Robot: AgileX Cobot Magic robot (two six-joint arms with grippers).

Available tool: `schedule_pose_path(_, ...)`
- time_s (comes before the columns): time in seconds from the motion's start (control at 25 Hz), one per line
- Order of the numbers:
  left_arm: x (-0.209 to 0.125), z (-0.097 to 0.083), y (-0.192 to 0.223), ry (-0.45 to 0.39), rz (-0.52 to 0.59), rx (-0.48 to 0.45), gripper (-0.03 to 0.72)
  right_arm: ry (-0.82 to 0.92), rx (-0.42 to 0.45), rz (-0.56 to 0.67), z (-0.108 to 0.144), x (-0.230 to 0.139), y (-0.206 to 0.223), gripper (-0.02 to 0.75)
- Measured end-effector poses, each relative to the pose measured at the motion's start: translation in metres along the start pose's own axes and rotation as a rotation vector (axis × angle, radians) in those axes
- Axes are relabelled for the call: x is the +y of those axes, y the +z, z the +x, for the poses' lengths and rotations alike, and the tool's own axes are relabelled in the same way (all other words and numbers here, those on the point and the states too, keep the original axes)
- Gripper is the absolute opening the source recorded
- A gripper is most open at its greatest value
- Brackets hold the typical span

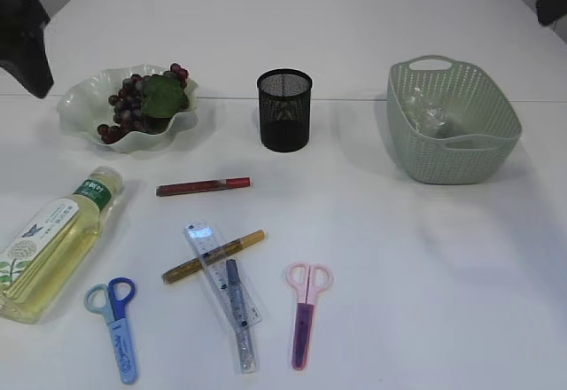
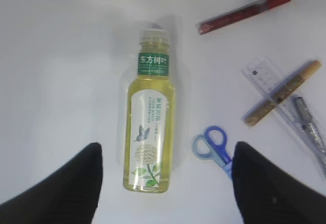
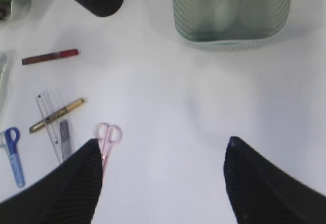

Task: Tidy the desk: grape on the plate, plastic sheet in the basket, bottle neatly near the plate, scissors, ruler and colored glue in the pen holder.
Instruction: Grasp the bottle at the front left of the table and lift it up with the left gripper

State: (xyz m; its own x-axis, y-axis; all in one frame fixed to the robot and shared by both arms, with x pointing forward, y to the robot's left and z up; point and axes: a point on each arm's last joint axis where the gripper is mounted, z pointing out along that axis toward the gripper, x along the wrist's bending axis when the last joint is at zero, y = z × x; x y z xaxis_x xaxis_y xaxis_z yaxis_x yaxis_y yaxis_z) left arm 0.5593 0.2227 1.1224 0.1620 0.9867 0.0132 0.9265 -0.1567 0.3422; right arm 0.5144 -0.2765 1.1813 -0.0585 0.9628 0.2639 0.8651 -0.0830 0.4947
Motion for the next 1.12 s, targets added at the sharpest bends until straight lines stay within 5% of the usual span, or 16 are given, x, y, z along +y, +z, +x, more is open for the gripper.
schedule_pose_path(0.32,0.011,0.002,0.063,0.023,0.148,0.035,0.582,0.011,0.006,0.100,-0.005,-0.045,0.011,0.575)
schedule_pose_path(0.68,0.014,0.034,0.115,-0.043,0.270,0.065,0.582,0.007,0.007,0.101,-0.005,-0.060,0.005,0.575)
schedule_pose_path(1.12,0.010,0.028,0.160,-0.012,0.373,-0.011,0.582,0.001,0.007,0.105,-0.005,-0.060,0.006,0.575)
